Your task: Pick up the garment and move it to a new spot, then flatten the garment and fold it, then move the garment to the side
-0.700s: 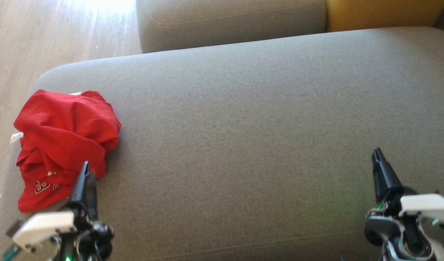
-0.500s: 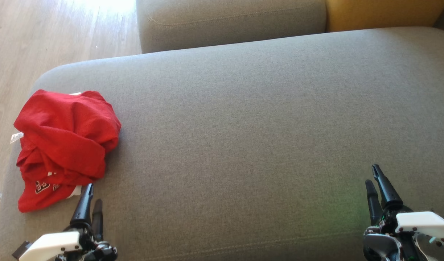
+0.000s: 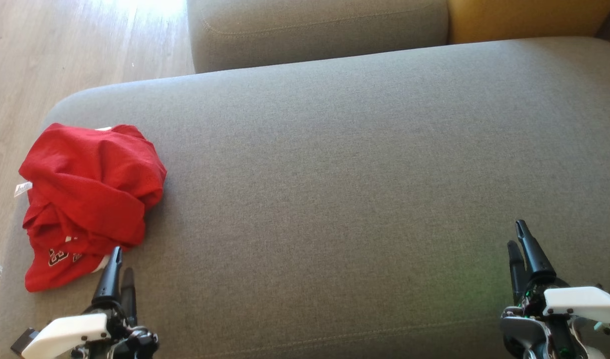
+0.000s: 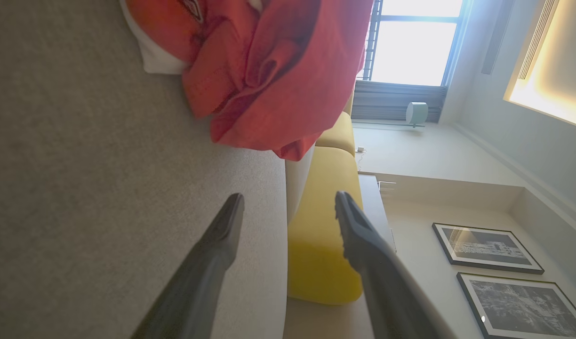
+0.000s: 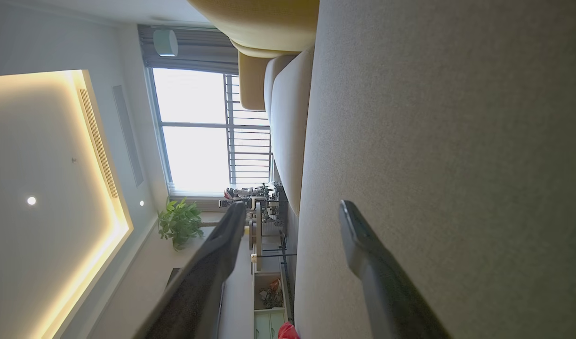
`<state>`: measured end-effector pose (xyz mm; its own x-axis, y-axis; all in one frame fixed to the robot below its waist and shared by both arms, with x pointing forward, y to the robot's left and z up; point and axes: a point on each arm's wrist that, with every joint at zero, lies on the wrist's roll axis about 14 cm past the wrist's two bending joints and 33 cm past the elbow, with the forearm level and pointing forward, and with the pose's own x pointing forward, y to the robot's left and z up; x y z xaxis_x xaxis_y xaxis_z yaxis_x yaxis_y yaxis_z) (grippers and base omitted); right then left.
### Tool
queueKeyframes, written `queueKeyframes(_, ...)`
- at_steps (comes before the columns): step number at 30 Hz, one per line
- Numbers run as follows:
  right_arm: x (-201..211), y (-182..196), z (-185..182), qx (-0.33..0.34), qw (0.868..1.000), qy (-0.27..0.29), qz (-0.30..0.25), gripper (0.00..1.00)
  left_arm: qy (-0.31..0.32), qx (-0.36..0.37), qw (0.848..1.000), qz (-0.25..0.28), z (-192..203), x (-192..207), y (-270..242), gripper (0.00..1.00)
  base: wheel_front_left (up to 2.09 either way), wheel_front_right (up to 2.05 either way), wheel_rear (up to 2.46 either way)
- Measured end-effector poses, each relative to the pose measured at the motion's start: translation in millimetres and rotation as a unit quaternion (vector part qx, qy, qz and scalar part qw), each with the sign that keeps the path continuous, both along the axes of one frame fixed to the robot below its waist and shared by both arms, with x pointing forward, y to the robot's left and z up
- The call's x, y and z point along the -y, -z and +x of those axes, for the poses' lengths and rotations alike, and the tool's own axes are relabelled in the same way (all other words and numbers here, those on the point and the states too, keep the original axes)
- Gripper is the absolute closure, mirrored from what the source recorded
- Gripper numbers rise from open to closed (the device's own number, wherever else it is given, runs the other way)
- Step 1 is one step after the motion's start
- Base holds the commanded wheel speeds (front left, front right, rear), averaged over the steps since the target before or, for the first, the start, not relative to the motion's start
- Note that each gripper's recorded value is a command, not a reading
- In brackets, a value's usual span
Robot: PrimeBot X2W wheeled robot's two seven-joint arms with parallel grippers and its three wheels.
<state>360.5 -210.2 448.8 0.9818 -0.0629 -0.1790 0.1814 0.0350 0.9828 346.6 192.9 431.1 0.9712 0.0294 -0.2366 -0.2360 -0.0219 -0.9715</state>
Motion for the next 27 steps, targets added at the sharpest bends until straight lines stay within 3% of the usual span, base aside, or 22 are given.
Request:
queueKeyframes(15,6,-20,6,0.022,0.993,-0.004,-0.115,0.00,-0.020,0.024,0.998,0.056,4,-15,-17,0.00,0.00,0.00,0.00)
queueKeyframes(21,4,-35,11,0.041,0.984,-0.012,-0.172,0.00,-0.026,0.044,0.995,0.090,8,-22,-31,0.00,0.00,0.00,0.00)
queueKeyframes(27,-4,-61,19,0.077,0.967,-0.023,-0.241,0.00,-0.042,0.081,0.988,0.127,16,-32,-58,0.00,0.00,0.00,0.00)
